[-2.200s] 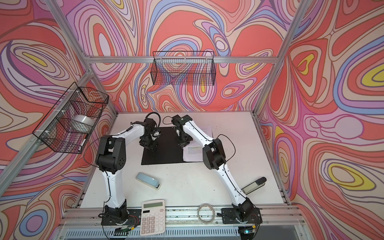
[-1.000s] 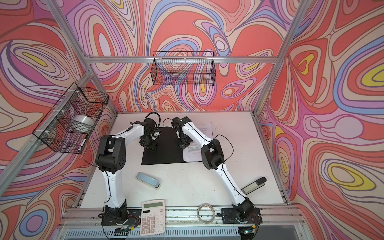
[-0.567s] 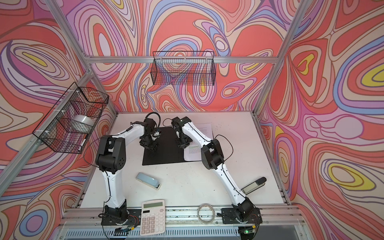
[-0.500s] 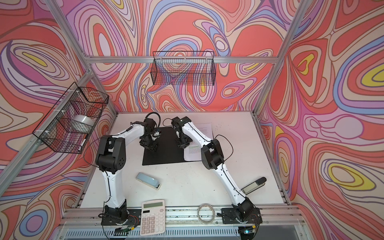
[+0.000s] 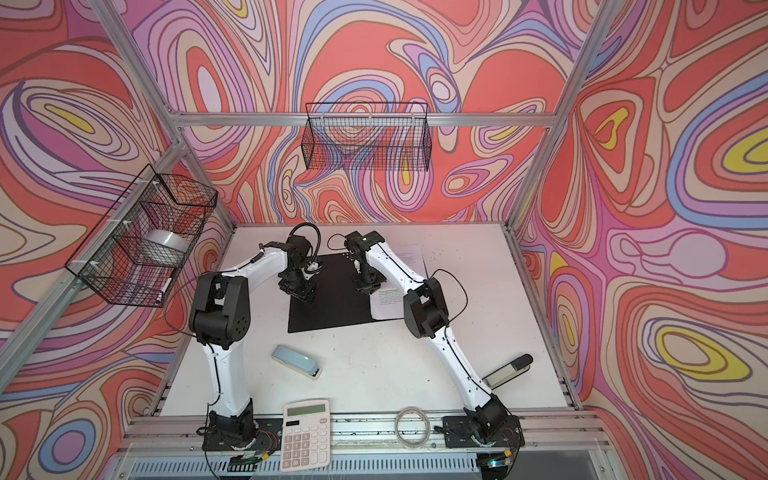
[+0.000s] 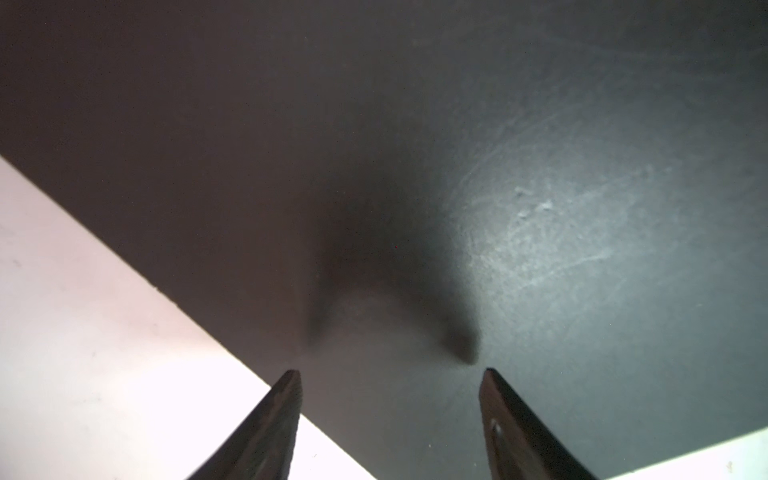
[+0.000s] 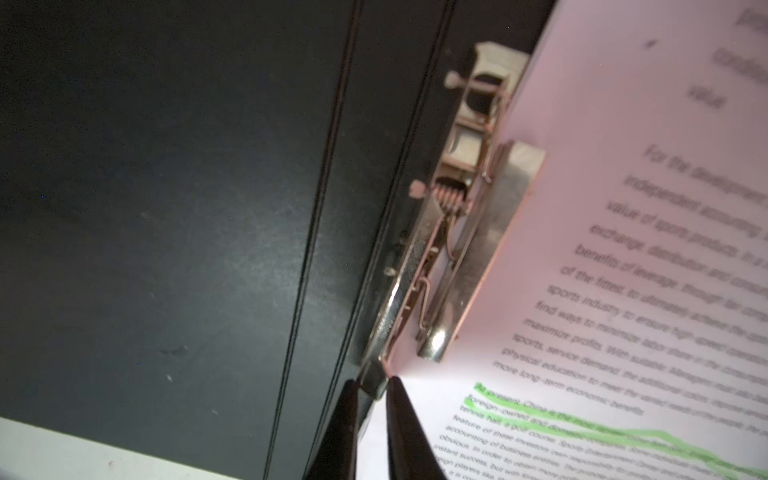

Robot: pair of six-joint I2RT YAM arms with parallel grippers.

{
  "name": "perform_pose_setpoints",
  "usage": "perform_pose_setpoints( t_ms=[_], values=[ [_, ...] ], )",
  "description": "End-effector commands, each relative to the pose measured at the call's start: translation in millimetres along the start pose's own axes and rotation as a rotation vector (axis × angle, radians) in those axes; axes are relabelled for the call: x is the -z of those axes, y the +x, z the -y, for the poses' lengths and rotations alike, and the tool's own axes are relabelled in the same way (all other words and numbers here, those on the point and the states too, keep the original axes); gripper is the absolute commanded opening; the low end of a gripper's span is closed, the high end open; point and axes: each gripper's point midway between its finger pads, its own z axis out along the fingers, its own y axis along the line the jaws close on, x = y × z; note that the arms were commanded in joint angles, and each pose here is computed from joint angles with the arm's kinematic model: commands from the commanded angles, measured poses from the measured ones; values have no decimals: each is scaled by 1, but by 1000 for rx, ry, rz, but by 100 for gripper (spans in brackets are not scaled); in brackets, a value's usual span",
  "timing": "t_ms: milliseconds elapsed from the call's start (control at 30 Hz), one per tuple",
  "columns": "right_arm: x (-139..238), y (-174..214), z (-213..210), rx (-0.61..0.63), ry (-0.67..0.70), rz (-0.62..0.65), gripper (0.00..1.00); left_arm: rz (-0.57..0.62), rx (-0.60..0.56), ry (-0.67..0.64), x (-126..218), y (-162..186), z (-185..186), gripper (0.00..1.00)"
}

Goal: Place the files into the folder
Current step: 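Lift the right gripper off the clip and draw it back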

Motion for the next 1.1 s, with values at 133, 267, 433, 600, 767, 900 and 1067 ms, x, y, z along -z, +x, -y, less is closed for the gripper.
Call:
perform_pose_setpoints(
  t_ms=[133, 267, 433, 600, 767, 900, 1067],
  values=[
    [61, -33, -7, -28, -50, 206, 22, 60, 10, 46, 41, 1, 8, 76],
    [105, -48, -3, -54, -48, 337, 30, 81, 80, 106, 61, 8, 9, 85],
    [135, -55, 43, -245, -164, 404, 38, 85, 281, 295, 71, 15, 11, 93],
    [137, -50, 120, -406, -229, 448, 40, 47, 405, 381, 54, 21, 2, 93],
    [119, -39, 177, -515, -261, 456, 39, 12, 453, 367, 32, 22, -6, 93],
    [98, -34, 202, -548, -255, 426, 40, 3, 481, 354, 21, 17, -13, 92],
    [73, -28, 227, -591, -254, 410, 40, -16, 511, 335, 11, 14, -19, 92]
  ],
)
